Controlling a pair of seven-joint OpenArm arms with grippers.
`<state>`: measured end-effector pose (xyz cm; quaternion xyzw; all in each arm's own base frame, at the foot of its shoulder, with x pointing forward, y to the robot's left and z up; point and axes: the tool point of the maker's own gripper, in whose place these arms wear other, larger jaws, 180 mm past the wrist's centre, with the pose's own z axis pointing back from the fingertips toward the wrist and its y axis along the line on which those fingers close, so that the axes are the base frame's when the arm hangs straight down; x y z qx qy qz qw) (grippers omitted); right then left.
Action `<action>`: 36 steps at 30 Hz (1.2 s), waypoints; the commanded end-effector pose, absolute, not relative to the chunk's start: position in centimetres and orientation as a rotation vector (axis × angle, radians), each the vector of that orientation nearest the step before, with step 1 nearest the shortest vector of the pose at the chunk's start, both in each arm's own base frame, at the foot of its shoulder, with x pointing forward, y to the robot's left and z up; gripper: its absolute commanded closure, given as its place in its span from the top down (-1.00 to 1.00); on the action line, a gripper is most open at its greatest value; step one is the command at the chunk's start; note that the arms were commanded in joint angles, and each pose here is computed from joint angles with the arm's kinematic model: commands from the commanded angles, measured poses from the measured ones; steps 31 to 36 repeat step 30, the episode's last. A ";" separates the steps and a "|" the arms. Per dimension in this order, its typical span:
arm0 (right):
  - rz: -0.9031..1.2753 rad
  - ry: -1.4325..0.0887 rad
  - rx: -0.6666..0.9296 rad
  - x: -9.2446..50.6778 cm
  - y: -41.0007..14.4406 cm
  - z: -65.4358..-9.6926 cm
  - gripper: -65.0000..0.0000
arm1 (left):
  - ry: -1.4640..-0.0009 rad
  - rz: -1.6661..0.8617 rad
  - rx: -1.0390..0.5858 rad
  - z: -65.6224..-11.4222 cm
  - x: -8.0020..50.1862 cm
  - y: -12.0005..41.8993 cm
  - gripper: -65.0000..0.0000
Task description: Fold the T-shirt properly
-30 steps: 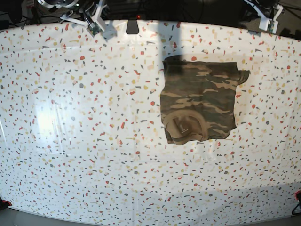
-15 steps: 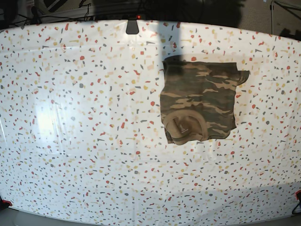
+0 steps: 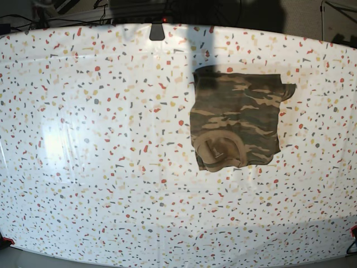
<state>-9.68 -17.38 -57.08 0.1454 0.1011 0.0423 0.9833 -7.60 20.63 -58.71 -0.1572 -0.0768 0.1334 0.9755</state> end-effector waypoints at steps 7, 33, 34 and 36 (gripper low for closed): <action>-0.016 0.245 0.296 -8.6 -19.6 -60.3 -1.00 | -0.170 0.345 -0.360 -60.5 -6.4 17.7 -1.00; 0.159 0.271 0.213 -6.7 -17.2 -63.0 -1.00 | -0.073 0.309 -0.193 -64.4 -4.8 13.0 -1.00; 0.159 0.271 0.213 -6.7 -17.2 -63.0 -1.00 | -0.073 0.309 -0.193 -64.4 -4.8 13.0 -1.00; 0.159 0.271 0.213 -6.7 -17.2 -63.0 -1.00 | -0.073 0.309 -0.193 -64.4 -4.8 13.0 -1.00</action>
